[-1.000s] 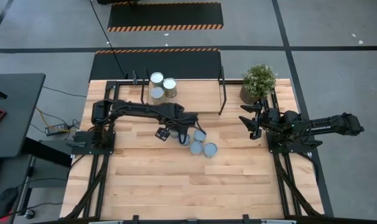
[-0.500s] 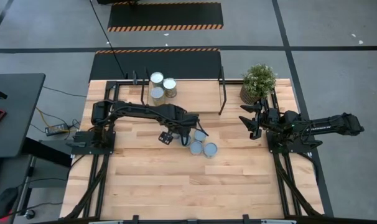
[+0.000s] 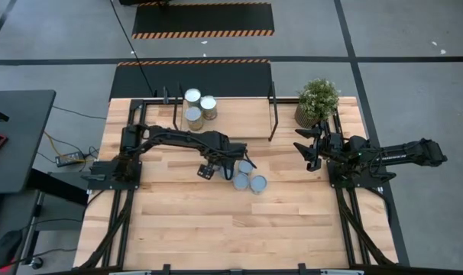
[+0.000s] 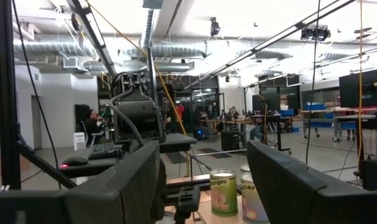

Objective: Pick and place cans onto a shelf
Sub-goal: Put the canned peas on the shelf

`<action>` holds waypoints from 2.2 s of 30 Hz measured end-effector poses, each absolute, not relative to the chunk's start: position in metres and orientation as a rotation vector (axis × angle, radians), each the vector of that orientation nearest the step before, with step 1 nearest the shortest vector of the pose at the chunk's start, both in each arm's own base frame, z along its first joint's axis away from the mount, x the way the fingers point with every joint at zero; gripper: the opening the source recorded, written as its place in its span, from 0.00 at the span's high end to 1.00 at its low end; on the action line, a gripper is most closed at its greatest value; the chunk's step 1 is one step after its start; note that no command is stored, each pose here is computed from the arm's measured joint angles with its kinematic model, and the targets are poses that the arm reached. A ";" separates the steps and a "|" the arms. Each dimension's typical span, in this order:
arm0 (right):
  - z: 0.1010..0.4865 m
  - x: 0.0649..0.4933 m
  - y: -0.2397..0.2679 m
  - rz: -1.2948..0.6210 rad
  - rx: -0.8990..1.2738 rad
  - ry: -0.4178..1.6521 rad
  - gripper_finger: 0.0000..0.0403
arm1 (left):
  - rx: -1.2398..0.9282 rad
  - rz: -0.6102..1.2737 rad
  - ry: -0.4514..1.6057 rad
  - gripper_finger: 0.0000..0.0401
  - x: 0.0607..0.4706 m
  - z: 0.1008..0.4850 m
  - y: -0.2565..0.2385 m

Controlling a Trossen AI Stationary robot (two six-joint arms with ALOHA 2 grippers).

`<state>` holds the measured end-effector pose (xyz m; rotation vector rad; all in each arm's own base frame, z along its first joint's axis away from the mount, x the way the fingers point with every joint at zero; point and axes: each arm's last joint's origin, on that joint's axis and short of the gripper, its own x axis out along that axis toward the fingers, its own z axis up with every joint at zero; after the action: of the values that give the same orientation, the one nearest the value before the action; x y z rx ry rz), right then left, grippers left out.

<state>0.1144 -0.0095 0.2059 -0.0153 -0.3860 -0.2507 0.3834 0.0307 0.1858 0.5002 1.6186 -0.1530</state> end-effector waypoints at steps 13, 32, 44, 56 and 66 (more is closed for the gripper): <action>0.206 0.114 -0.009 -0.251 -0.016 -0.386 0.38 | 0.462 -0.095 1.610 0.19 0.383 0.188 0.033; 0.206 0.114 -0.009 -0.250 -0.015 -0.386 0.38 | 0.154 0.246 1.483 0.19 0.394 0.243 0.078; 0.206 0.114 -0.010 -0.251 -0.016 -0.386 0.38 | -0.141 0.536 1.479 0.19 0.373 0.239 0.140; 0.206 0.114 -0.010 -0.251 -0.018 -0.386 0.38 | -0.144 0.507 1.491 0.13 0.368 0.239 0.151; 0.206 0.114 -0.010 -0.251 -0.018 -0.386 0.38 | -0.077 0.525 1.503 0.12 0.368 0.240 0.152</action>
<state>0.1144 -0.0095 0.2060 -0.0177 -0.3864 -0.2513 0.3680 0.1525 0.2397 -0.0767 1.5031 0.5247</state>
